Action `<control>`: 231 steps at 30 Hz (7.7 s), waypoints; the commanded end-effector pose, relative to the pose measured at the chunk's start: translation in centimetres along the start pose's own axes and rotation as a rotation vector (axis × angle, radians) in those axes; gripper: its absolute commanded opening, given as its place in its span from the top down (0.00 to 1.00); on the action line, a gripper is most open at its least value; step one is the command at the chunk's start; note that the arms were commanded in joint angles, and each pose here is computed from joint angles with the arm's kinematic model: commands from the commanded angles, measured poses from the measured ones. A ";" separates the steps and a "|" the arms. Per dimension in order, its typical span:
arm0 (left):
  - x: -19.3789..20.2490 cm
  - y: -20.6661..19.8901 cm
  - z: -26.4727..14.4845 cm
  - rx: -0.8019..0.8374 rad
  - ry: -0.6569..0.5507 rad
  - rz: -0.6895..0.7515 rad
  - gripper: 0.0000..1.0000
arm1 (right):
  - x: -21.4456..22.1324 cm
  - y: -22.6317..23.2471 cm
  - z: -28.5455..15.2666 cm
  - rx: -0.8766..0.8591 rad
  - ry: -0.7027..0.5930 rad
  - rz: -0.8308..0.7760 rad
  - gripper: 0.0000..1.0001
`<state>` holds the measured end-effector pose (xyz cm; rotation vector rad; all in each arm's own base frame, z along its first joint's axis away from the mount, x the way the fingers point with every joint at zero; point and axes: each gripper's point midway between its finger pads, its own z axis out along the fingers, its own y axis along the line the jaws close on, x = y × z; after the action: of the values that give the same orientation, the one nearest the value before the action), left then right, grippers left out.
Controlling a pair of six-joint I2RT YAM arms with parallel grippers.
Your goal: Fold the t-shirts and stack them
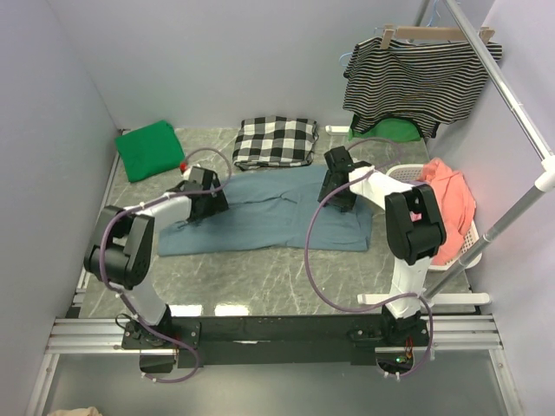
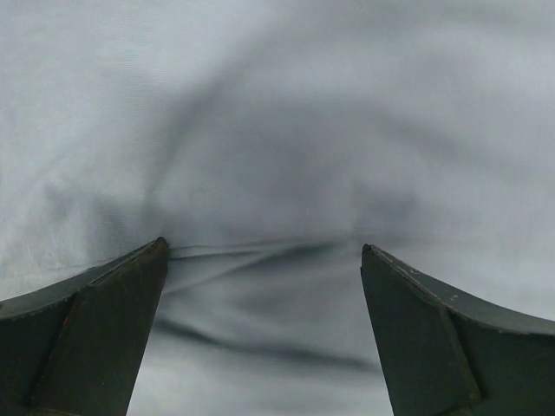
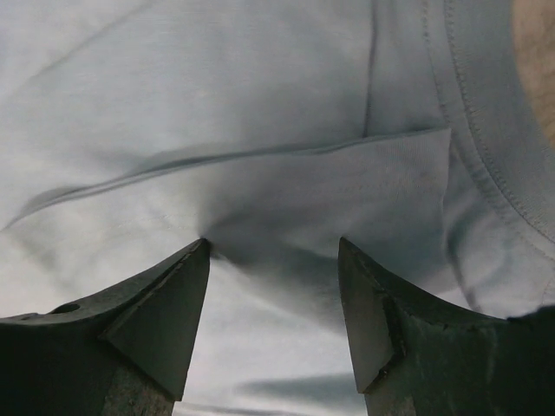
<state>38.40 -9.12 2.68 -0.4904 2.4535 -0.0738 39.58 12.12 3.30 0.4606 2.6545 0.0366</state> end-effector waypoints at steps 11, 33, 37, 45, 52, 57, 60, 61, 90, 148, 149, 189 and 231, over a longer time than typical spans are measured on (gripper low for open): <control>21.5 0.1 -10.7 0.066 0.485 0.115 0.01 | -5.0 -1.3 0.4 0.177 -0.057 -0.123 0.32; 25.0 -2.8 -27.3 0.285 0.347 0.312 0.01 | -5.4 8.1 -4.3 -0.095 -0.187 -0.305 0.30; 16.4 -7.2 -25.2 0.390 0.141 0.266 0.00 | -9.4 4.0 -10.2 -0.013 -0.363 -0.169 0.28; 7.9 -20.0 -18.0 0.600 -0.068 0.455 0.01 | -9.3 -5.6 -17.4 0.141 -0.504 0.084 0.23; 9.3 -30.5 -12.2 0.764 0.028 0.596 0.01 | -5.7 -7.9 -18.7 0.068 -0.489 0.155 0.21; 9.5 -34.6 -9.1 0.846 0.041 0.642 0.00 | -3.3 -8.4 -17.9 0.046 -0.438 0.149 0.21; 9.4 -35.4 -7.4 0.860 0.049 0.642 0.01 | -2.3 -8.4 -17.3 0.032 -0.416 0.152 0.21; 9.2 -35.3 -6.7 0.849 0.050 0.631 0.01 | -2.0 -8.3 -17.1 0.020 -0.404 0.150 0.21; 5.7 -4.5 -0.7 0.090 0.084 -0.034 0.01 | 3.1 -4.3 -9.9 -0.087 -0.149 -0.015 0.23; -2.1 -12.8 2.5 0.406 0.072 0.076 0.74 | 3.7 2.0 -5.2 -0.220 -0.009 -0.125 0.24; -2.1 -12.8 2.4 0.407 0.071 0.075 0.79 | 3.8 2.1 -5.3 -0.222 -0.008 -0.125 0.24; -4.1 -6.4 -2.6 0.181 -0.091 -0.049 0.23 | 5.3 5.2 -6.0 -0.304 0.021 -0.218 0.25; -6.7 -13.3 10.3 0.416 0.122 -0.026 0.14 | -6.7 11.5 5.2 -0.244 -0.031 -0.025 0.19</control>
<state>54.96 -15.97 4.48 -0.4062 2.3118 -0.5413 48.91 27.41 3.69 0.1780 2.5694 0.5870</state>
